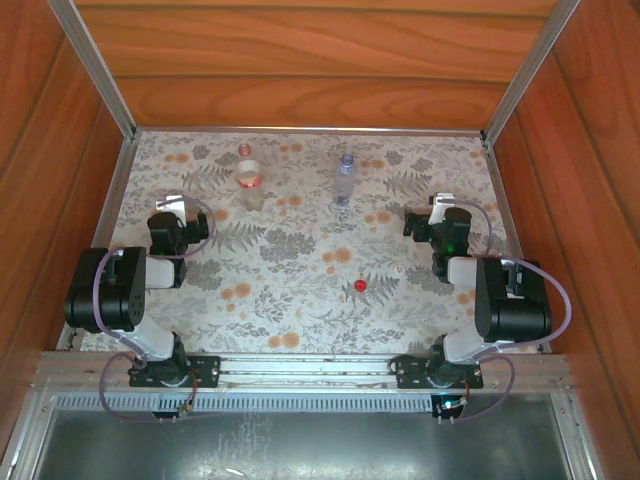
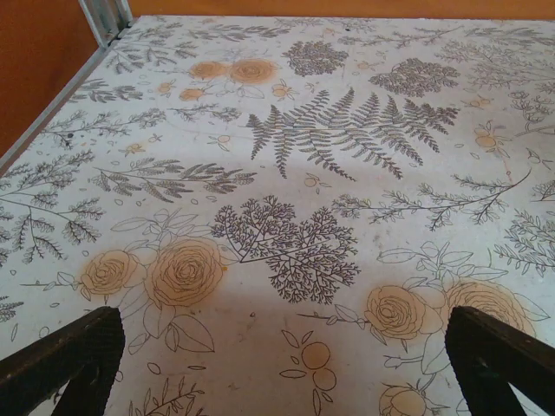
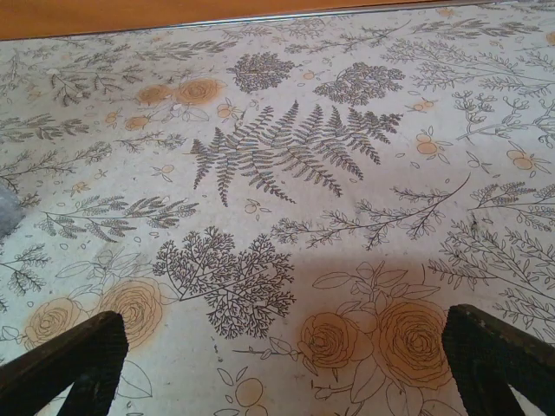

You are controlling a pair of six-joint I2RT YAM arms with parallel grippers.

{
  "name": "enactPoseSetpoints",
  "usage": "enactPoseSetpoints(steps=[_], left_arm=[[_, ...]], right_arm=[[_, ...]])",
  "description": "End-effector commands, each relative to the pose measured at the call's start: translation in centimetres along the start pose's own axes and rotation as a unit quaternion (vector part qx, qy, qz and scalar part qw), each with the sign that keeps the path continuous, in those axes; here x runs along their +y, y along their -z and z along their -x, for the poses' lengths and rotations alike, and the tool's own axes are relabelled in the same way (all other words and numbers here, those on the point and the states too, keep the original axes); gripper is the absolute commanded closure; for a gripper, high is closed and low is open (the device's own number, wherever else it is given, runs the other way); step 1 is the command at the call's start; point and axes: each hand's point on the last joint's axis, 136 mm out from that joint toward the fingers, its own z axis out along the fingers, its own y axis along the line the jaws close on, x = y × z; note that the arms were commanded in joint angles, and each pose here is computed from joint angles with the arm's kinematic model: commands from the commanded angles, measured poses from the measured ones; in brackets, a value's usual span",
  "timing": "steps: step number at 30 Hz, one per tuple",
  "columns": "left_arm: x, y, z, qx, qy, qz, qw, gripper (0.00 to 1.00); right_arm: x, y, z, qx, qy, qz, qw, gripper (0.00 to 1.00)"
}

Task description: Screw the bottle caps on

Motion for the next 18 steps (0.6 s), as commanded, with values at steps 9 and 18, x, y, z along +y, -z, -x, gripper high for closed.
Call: enactPoseSetpoints(steps=[9, 18], left_arm=[[0.05, -0.07, 1.58, -0.023, 0.005, -0.002, 1.000, 0.00], [0.04, -0.08, 1.61, -0.023, 0.006, -0.002, 1.000, 0.00]], right_arm=[[0.31, -0.11, 0.85, -0.009, 0.008, 0.006, 1.000, 0.00], [0.34, -0.12, 0.83, -0.009, 0.008, 0.006, 1.000, 0.00]])
